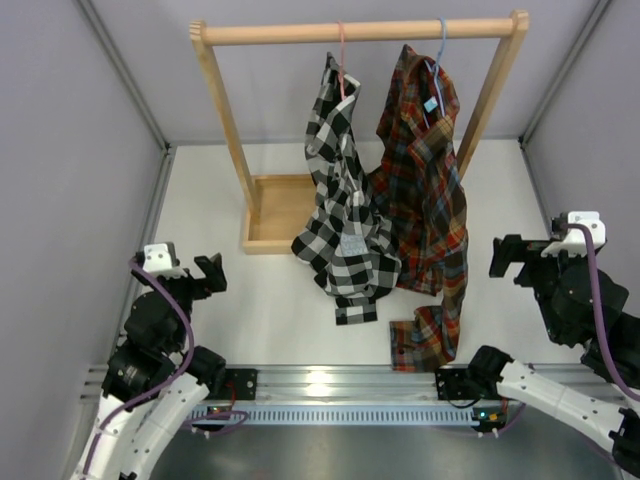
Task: Place the shirt on the hanger
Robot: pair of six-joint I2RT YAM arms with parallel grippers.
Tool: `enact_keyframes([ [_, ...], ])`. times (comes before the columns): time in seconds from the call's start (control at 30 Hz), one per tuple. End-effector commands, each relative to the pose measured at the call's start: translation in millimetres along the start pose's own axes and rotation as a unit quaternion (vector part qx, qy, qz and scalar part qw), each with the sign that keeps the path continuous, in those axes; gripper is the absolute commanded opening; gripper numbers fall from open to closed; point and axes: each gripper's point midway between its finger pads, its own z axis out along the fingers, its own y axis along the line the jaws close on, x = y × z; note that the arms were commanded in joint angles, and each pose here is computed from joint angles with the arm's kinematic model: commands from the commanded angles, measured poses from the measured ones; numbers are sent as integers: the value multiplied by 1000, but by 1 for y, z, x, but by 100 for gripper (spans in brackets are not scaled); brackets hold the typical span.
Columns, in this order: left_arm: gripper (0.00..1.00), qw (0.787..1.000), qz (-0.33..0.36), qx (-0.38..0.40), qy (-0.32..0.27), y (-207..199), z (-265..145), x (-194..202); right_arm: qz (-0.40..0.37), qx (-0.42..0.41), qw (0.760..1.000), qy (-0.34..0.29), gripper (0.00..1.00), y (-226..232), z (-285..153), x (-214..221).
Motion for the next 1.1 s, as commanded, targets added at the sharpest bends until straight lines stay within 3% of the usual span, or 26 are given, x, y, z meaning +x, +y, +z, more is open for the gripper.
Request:
enact_keyframes([
  [0.0, 98, 999, 3, 36, -14, -13, 2, -7, 20, 26, 999, 12, 99, -19, -9, 20],
  [0.13, 98, 999, 8, 46, -2, -19, 5, -4, 39, 27, 999, 26, 99, -18, -9, 42],
  [1.07, 98, 998, 11, 64, 17, -29, 9, 3, 48, 33, 998, 17, 100, -24, -11, 40],
])
